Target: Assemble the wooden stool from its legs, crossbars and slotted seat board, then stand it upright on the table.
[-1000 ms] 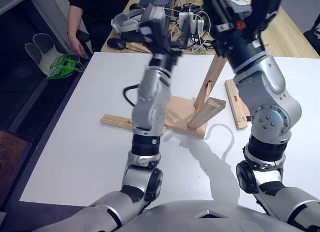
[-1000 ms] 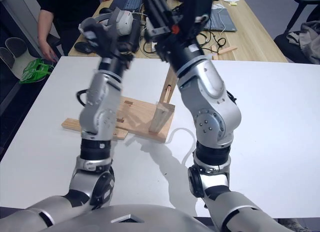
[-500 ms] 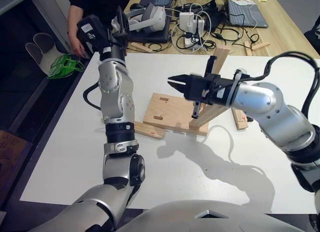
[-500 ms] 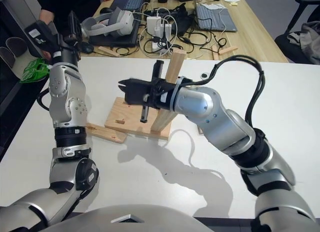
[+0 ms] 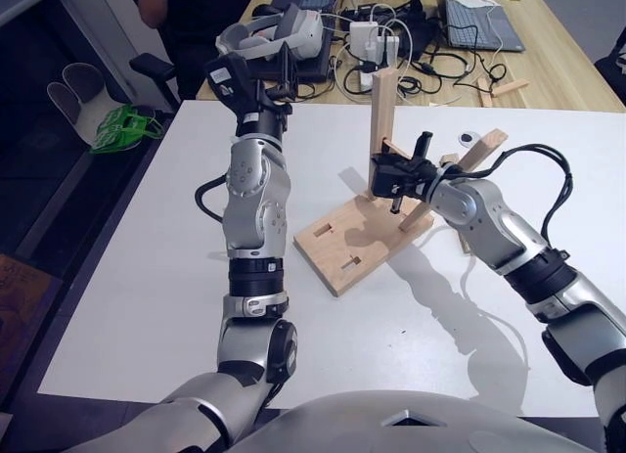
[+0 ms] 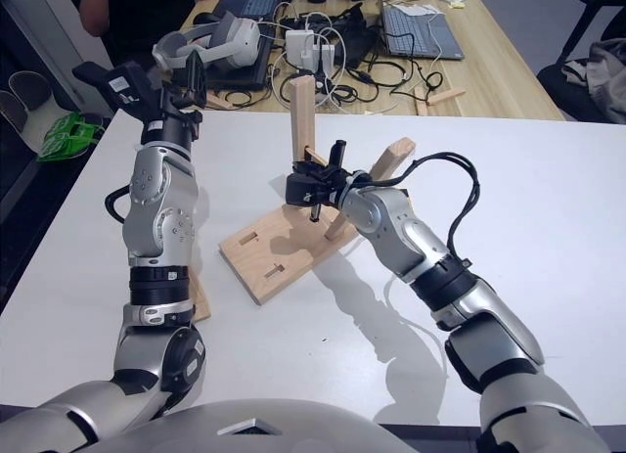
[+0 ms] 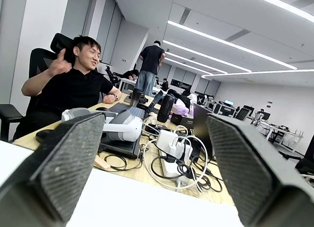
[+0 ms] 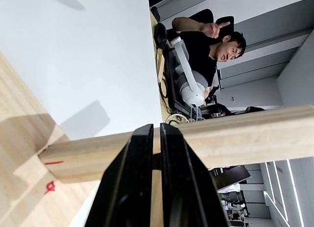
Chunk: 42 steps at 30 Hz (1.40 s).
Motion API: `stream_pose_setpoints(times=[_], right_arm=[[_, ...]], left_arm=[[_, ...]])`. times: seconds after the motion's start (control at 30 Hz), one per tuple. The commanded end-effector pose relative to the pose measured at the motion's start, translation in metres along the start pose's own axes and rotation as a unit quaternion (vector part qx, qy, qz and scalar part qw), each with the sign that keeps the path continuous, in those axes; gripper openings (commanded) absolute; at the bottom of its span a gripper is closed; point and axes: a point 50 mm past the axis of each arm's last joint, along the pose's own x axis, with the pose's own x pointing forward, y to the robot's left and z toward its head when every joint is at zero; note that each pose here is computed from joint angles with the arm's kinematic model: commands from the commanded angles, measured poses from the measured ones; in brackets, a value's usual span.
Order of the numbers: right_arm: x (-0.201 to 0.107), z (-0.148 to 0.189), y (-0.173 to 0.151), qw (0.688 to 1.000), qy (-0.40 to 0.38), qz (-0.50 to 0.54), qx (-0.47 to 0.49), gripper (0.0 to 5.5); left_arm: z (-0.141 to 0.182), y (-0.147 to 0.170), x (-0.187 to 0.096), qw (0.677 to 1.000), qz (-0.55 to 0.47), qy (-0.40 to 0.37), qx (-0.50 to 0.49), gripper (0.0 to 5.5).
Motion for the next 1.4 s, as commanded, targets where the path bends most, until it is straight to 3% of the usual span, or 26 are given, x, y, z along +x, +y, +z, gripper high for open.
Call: stream_pose_setpoints(times=[0.03, 0.33, 0.53, 0.67, 0.8, 0.93, 1.1, 1.23, 1.4], right_arm=[[0.011, -0.013, 0.002, 1.0, 0.005, 0.002, -0.015, 0.25], [0.037, -0.041, 0.006, 1.0, 0.024, 0.012, 0.007, 0.25], [0.019, -0.032, 0.021, 0.984, -0.048, -0.019, 0.169, 0.25], [-0.023, -0.006, 0.042, 0.923, -0.016, -0.042, 0.381, 0.25], [-0.068, -0.008, 0.041, 0.868, 0.077, -0.077, 0.485, 0.25], [-0.102, -0.017, 0.032, 0.849, 0.126, -0.107, 0.502, 0.25], [-0.136, -0.029, 0.031, 0.817, 0.225, -0.218, 0.484, 0.25], [-0.126, -0.036, 0.019, 0.802, 0.236, -0.274, 0.475, 0.25], [-0.089, -0.044, 0.01, 0.764, 0.229, -0.325, 0.508, 0.25]], left_arm=[[-0.001, -0.003, -0.002, 1.0, -0.006, 0.008, -0.003, 3.79], [-0.007, -0.012, -0.007, 0.999, -0.02, 0.023, -0.013, 3.79], [-0.012, -0.016, -0.013, 0.999, -0.027, 0.035, -0.017, 3.79], [-0.013, -0.013, -0.017, 0.999, -0.024, 0.037, -0.014, 3.79], [-0.013, -0.005, -0.02, 0.999, -0.011, 0.034, -0.007, 3.79], [-0.015, -0.003, -0.023, 0.999, -0.006, 0.035, -0.005, 3.79], [-0.015, 0.002, -0.025, 0.999, -0.002, 0.035, 0.001, 3.79], [-0.015, -0.001, -0.027, 0.999, -0.006, 0.038, 0.002, 3.79], [-0.015, -0.004, -0.022, 0.999, -0.018, 0.041, 0.001, 3.79]])
